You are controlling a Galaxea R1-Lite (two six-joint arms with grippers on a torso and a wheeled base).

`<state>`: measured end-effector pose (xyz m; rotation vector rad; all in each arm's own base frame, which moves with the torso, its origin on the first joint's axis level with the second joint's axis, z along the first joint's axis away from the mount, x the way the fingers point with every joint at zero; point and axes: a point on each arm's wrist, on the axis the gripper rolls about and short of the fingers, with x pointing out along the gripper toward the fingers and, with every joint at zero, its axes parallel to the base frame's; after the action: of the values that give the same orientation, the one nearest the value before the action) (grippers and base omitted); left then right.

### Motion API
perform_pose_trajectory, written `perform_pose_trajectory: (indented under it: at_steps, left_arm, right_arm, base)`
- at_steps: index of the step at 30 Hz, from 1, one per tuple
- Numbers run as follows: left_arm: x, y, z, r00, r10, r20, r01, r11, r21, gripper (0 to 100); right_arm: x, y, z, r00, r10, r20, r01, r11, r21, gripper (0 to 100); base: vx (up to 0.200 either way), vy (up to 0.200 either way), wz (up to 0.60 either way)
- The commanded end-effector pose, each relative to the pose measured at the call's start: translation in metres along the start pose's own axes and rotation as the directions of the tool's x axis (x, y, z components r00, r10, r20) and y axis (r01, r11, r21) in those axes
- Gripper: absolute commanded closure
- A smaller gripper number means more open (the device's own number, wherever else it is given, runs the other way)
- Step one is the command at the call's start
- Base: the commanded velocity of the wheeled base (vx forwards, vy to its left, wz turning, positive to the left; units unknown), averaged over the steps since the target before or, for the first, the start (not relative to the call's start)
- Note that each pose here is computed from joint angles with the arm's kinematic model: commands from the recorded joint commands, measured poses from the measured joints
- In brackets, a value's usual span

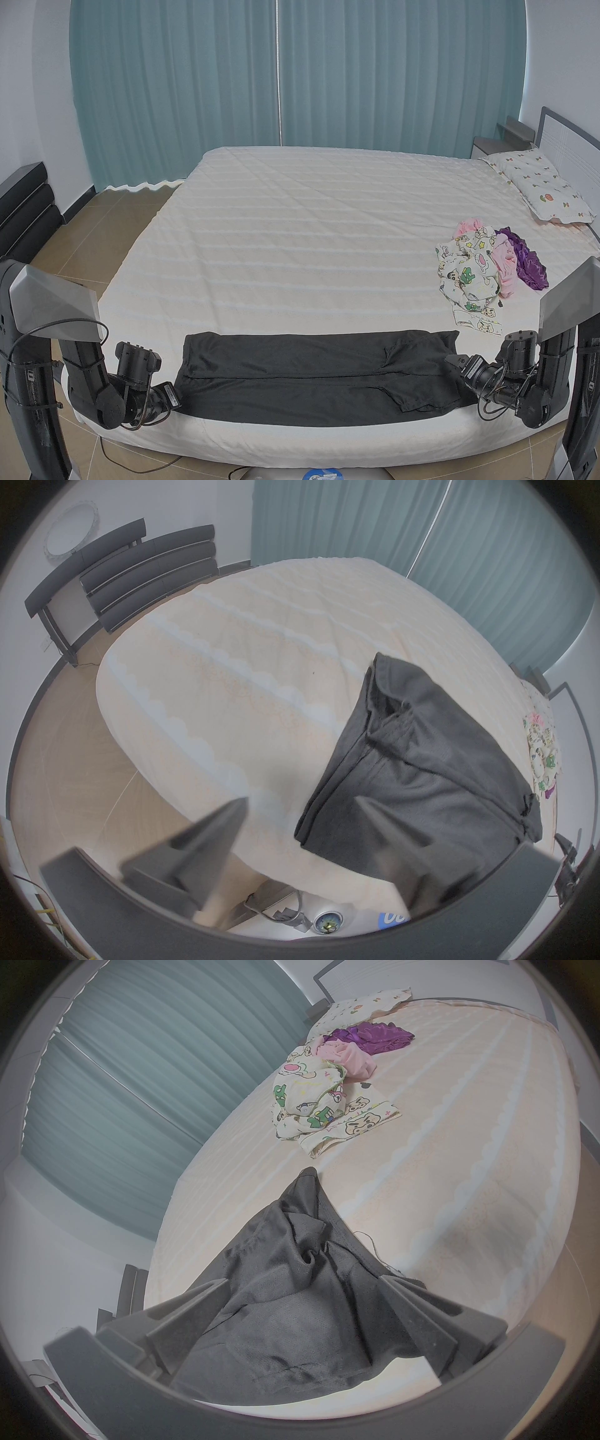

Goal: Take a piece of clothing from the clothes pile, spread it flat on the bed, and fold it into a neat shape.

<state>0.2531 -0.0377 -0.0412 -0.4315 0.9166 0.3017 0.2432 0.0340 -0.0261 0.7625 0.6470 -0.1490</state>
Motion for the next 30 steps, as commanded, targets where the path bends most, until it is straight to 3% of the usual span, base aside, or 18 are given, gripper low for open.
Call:
perform_pose_trajectory:
  at_steps: [1,2,4,6,10,16,30]
  left_arm:
    - [-0.016,-0.006,0.025,0.993,-0.077,0.087,0.080,0.996,-0.037,0]
    - [-0.019,-0.013,0.034,0.986,-0.133,0.104,0.136,0.990,-0.030,0]
    - [-0.019,-0.016,0.038,0.982,-0.155,0.109,0.158,0.987,-0.026,0]
    - [-0.013,-0.026,0.049,0.970,-0.216,0.114,0.212,0.976,0.047,0]
    - [0.009,-0.030,0.047,0.973,-0.226,0.049,0.212,0.956,0.203,0]
    - [0.037,-0.035,0.045,0.972,-0.232,-0.023,0.227,0.917,0.327,0]
    - [0.055,-0.041,0.051,0.972,-0.227,-0.060,0.233,0.906,0.354,0]
  right_arm:
    - [0.000,0.002,0.001,1.000,0.014,0.010,-0.014,1.000,0.006,0]
    - [0.000,0.002,0.001,1.000,0.018,0.010,-0.018,1.000,0.018,0]
    - [0.000,0.002,0.001,1.000,0.018,0.010,-0.018,1.000,0.022,0]
    - [0.000,0.003,0.001,1.000,0.019,0.011,-0.020,1.000,0.022,0]
    - [-0.001,0.003,0.000,1.000,0.021,0.009,-0.021,1.000,0.020,0]
    - [0.000,0.003,0.000,1.000,0.021,0.007,-0.021,1.000,0.019,0]
    - [0.000,0.004,0.000,1.000,0.026,0.006,-0.026,0.999,0.019,0]
  base:
    - [0.000,0.000,0.00]
    - [0.000,0.000,0.00]
    - [0.000,0.000,0.00]
    - [0.000,0.000,0.00]
    - [0.000,0.000,0.00]
    - [0.000,0.000,0.00]
    - [0.000,0.000,0.00]
